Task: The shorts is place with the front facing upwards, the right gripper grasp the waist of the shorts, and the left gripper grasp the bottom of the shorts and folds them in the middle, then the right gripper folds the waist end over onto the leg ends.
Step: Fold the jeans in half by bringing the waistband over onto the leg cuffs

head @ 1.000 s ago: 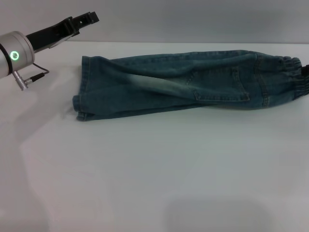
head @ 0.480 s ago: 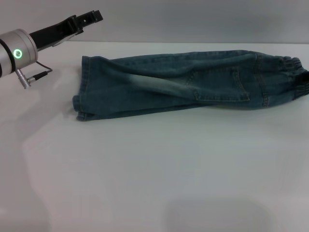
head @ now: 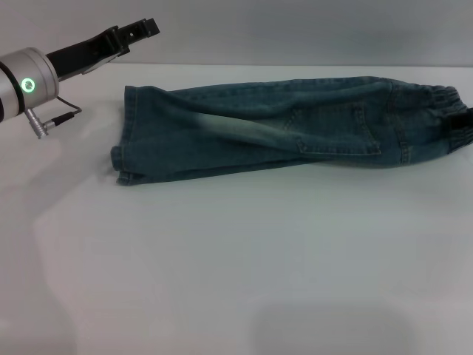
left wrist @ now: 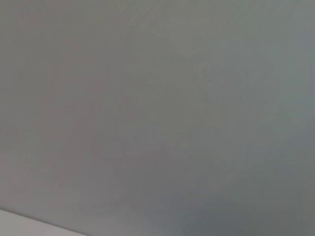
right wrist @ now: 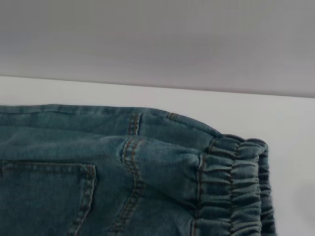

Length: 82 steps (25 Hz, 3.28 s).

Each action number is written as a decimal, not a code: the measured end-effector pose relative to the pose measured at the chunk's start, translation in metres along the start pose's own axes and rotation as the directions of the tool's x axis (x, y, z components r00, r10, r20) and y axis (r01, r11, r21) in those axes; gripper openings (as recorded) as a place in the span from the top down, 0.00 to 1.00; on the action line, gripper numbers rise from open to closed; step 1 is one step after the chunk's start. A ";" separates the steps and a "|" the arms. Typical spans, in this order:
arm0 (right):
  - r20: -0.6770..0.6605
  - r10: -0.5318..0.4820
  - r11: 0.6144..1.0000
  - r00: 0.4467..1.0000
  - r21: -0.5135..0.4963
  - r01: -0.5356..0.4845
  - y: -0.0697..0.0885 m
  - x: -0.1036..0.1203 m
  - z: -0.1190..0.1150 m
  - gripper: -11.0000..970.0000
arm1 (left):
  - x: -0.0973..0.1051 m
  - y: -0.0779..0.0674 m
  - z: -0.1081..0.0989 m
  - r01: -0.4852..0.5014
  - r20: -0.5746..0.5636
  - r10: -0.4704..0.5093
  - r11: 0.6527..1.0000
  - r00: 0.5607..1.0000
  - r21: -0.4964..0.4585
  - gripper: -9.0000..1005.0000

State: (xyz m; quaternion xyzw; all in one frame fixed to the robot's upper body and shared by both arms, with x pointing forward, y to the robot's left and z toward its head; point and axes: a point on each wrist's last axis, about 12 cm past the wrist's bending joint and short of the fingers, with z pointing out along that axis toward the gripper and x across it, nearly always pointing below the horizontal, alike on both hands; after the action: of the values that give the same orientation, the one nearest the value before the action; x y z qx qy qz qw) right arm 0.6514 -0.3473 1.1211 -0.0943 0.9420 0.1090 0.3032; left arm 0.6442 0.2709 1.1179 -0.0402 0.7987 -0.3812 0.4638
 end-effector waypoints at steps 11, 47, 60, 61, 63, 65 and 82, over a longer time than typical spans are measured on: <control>0.020 -0.025 1.000 0.999 -0.014 0.026 0.011 -0.010 0.003 0.45 | 0.003 0.002 -0.001 0.015 0.001 -0.015 1.000 1.000 -0.002 0.17; 0.030 -0.112 0.993 0.993 -0.039 0.113 0.027 -0.024 -0.006 0.91 | 0.017 0.011 -0.004 -0.053 -0.018 0.053 0.998 0.998 -0.021 0.17; -0.045 -0.219 0.958 0.975 -0.198 0.206 0.058 -0.052 -0.051 0.93 | 0.034 0.006 0.003 -0.218 -0.077 0.218 0.976 0.973 0.011 0.17; -0.056 -0.234 0.953 0.971 -0.213 0.217 0.062 -0.054 -0.053 0.93 | 0.036 0.004 0.006 -0.241 -0.085 0.242 0.970 0.967 0.017 0.17; -0.076 -0.265 0.939 0.961 -0.245 0.240 0.071 -0.058 -0.057 0.93 | 0.039 0.000 0.010 -0.273 -0.099 0.275 0.961 0.956 0.030 0.17; -0.089 -0.296 0.926 0.951 -0.268 0.264 0.079 -0.061 -0.062 0.93 | 0.042 -0.004 0.015 -0.294 -0.102 0.298 0.954 0.949 0.049 0.17; -0.072 -0.480 0.813 0.874 -0.412 0.412 0.141 -0.097 -0.087 0.94 | 0.060 -0.038 0.040 -0.463 -0.161 0.495 0.864 0.854 0.200 0.17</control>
State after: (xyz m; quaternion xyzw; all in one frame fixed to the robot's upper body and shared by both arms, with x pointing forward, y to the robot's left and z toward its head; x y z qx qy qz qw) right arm 0.6467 -0.2247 1.2685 -0.3798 0.8758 0.2080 0.2131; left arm 0.6305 0.1959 1.0886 0.2360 0.7954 -0.3159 0.4604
